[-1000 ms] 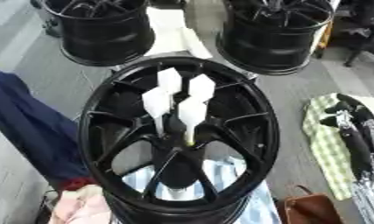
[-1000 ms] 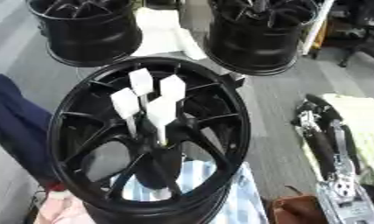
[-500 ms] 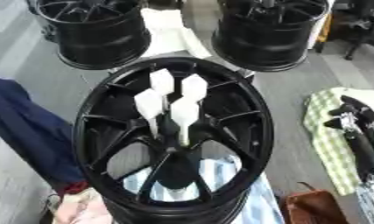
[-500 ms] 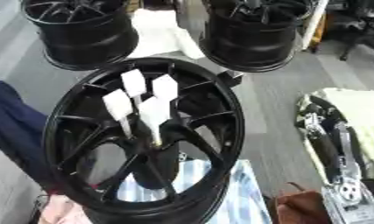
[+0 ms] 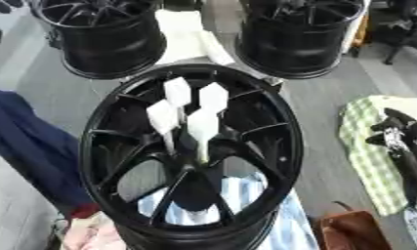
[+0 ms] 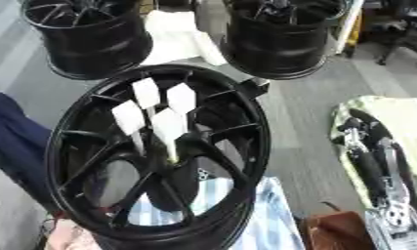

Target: Pull the pin out of the wheel hub.

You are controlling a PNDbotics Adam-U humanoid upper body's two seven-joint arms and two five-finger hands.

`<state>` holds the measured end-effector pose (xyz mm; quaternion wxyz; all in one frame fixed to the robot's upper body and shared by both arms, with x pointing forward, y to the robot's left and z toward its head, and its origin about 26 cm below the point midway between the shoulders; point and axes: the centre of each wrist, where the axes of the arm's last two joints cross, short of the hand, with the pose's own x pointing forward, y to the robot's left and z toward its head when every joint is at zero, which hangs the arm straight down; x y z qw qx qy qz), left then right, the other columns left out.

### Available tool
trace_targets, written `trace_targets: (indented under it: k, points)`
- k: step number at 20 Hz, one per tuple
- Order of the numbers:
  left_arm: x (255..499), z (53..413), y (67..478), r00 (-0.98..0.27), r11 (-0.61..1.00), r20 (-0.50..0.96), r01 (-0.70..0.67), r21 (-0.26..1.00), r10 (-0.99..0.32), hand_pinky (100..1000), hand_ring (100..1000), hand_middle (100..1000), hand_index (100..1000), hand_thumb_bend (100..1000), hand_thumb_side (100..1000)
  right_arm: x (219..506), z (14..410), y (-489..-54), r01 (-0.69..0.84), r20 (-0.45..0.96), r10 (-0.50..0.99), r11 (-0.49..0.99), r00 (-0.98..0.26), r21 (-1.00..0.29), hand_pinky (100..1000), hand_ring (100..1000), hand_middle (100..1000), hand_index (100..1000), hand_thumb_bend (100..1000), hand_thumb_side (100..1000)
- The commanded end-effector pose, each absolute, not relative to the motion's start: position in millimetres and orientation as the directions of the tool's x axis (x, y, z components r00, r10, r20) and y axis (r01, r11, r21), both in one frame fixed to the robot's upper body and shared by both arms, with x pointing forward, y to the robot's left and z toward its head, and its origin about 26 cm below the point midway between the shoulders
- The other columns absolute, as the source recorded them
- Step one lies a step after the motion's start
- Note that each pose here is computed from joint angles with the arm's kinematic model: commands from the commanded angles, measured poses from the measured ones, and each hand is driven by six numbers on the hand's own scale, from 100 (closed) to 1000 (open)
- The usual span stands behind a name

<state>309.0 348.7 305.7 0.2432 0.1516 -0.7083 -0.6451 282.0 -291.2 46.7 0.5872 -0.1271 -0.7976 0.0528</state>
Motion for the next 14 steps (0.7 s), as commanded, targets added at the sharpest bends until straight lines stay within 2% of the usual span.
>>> trace_targets:
  k: [1,6,8,9,10,14]
  points:
    - [308,315,338,-0.866,-0.066,0.039,0.082,0.994,-0.498,732,1000,698,889,182,422,285,54,-294,0.130,0.912,0.278,0.960,-0.301,-0.249,665,546,580,834,100,649]
    - [330,298,318,-0.908,-0.189,0.003,0.090,0.978,-0.418,708,1000,677,894,193,459,284,54,-295,0.129,0.912,0.281,0.959,-0.297,-0.253,665,546,580,834,100,649]
    - [343,288,310,-0.921,-0.232,0.001,0.099,0.968,-0.389,614,1000,663,896,183,467,284,53,-295,0.132,0.913,0.282,0.958,-0.295,-0.253,665,546,580,834,100,649]
    - [349,282,305,-0.928,-0.256,0.001,0.104,0.961,-0.372,603,1000,662,896,183,468,283,53,-296,0.134,0.913,0.282,0.958,-0.293,-0.253,665,546,580,834,100,649]
    - [356,277,299,-0.935,-0.280,0.001,0.107,0.954,-0.356,532,1000,661,897,183,471,283,52,-296,0.136,0.914,0.283,0.958,-0.291,-0.253,665,546,580,834,100,649]
    - [380,256,275,-0.950,-0.391,0.006,0.134,0.911,-0.312,457,1000,658,897,192,477,281,50,-298,0.148,0.916,0.285,0.957,-0.284,-0.251,665,546,580,833,100,649]
